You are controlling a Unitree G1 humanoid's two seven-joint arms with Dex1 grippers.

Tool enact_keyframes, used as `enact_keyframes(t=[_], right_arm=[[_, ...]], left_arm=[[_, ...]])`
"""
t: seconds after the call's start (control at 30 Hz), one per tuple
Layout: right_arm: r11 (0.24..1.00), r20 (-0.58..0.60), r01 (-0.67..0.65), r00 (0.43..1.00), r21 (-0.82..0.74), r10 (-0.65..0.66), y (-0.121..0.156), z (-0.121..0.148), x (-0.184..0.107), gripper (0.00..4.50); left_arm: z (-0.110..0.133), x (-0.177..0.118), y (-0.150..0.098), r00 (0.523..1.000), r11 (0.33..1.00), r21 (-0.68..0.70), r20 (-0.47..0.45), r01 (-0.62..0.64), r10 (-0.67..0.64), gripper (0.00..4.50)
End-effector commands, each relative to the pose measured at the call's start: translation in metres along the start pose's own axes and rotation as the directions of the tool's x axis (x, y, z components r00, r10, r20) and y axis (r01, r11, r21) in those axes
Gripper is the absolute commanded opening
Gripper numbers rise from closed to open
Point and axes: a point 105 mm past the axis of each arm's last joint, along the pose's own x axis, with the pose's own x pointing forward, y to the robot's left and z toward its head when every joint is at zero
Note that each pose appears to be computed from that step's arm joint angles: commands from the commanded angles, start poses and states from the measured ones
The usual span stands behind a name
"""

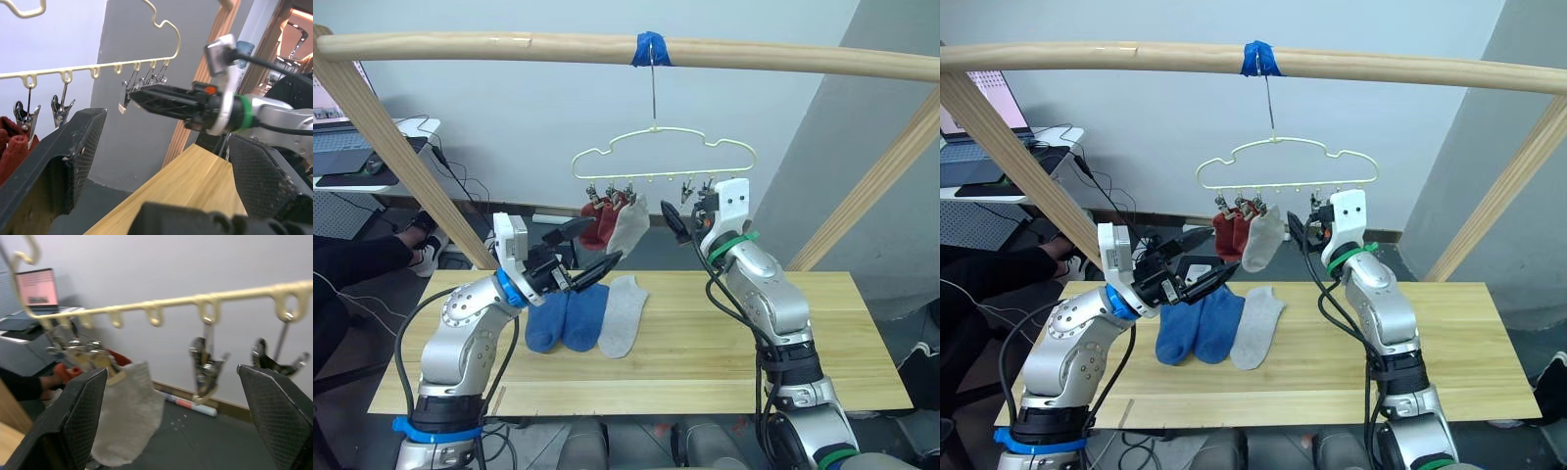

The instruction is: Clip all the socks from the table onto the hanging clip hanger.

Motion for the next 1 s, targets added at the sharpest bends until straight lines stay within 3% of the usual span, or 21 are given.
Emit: enact_keyframes(t=[0.03, 1.0], right_arm=[[1.0, 0.064, 0.018, 0.998, -0.002, -0.018, -0.002, 0.017, 0.003, 4.43], [0.993, 0.094, -0.058, 0.994, 0.105, 0.049, 0.023, 0.026, 0.02, 4.43]], left_arm=[[0.01, 0.004, -0.006, 0.999, 0.999, 0.036, 0.026, 0.019, -0.02, 4.5], [0.011, 0.008, -0.008, 0.999, 0.999, 0.043, 0.029, 0.029, -0.03, 4.5]])
